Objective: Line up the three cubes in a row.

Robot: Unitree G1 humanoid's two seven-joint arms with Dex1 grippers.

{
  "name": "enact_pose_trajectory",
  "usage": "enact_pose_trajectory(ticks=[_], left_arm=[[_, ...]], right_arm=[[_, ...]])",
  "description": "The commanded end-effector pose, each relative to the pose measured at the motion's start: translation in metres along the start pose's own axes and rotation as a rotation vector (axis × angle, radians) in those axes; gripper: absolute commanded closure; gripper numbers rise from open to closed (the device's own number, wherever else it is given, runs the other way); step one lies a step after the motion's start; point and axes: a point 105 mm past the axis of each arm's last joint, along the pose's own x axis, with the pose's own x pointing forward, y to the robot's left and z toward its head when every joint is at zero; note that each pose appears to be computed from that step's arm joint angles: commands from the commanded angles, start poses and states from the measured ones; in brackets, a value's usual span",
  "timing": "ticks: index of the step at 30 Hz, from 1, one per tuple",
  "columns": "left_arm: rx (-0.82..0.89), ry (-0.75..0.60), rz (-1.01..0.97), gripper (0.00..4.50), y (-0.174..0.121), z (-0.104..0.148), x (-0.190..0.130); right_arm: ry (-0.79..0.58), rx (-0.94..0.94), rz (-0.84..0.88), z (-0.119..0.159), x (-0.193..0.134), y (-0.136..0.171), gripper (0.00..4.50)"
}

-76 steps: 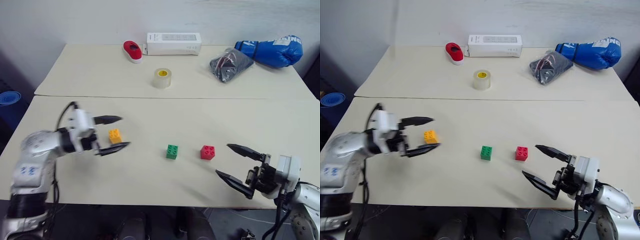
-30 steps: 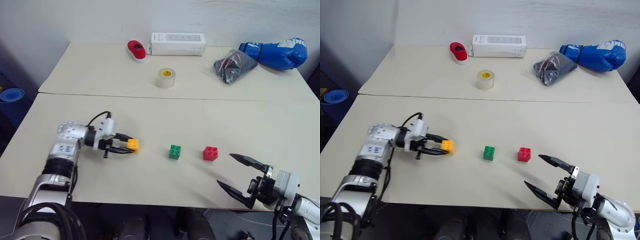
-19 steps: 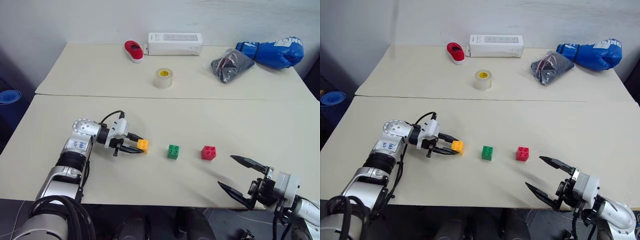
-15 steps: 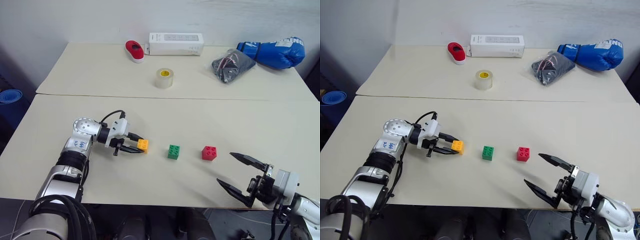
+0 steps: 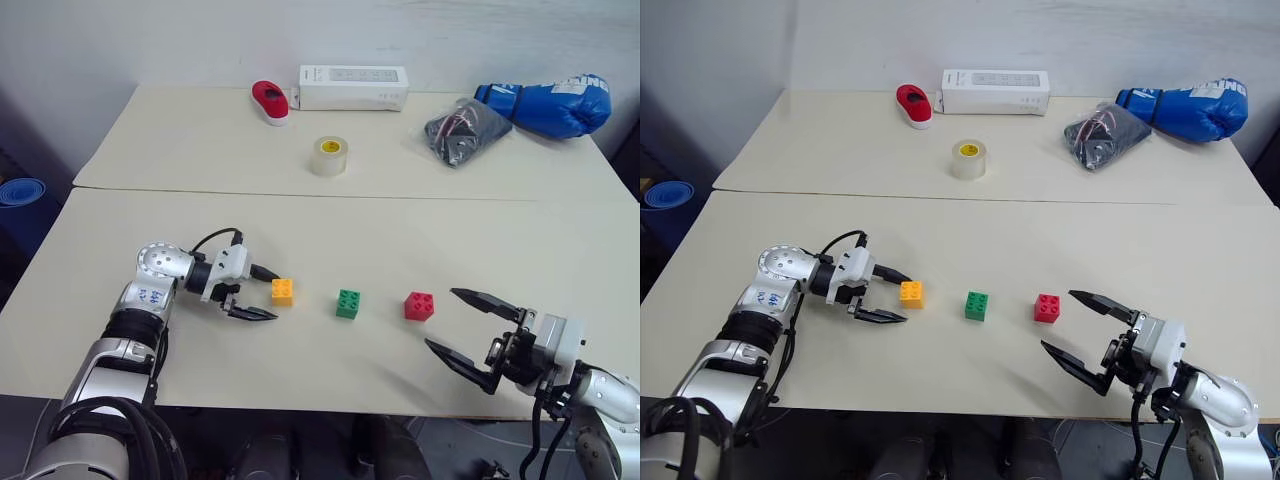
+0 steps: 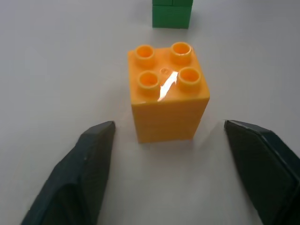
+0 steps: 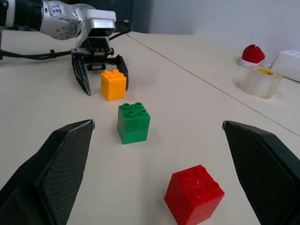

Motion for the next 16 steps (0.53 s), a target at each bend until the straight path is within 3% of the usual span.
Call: enact_pose_trajectory(ticks=[1, 6, 9, 16], left_arm=[[0.004, -0.056, 0.117, 0.07, -0.001, 0.01, -0.04], [-0.089, -0.057, 0.283, 0.07, -0.022, 0.008, -0.094], [-0.135, 0.011, 0.384, 0.07, -0.037, -0.003, -0.117], [-0.226, 0.057, 0.5, 0.07, -0.059, -0.025, -0.131]], right_arm=[[0.01, -0.069, 0.026, 0.021, -0.007, -0.012, 0.0], [0.143, -0.126, 0.066, 0.024, -0.026, -0.035, 0.0], [0.159, -0.146, 0.019, 0.028, -0.034, -0.059, 0.0], [0.205, -0.137, 0.034, 0.014, -0.035, -0.071, 0.0]])
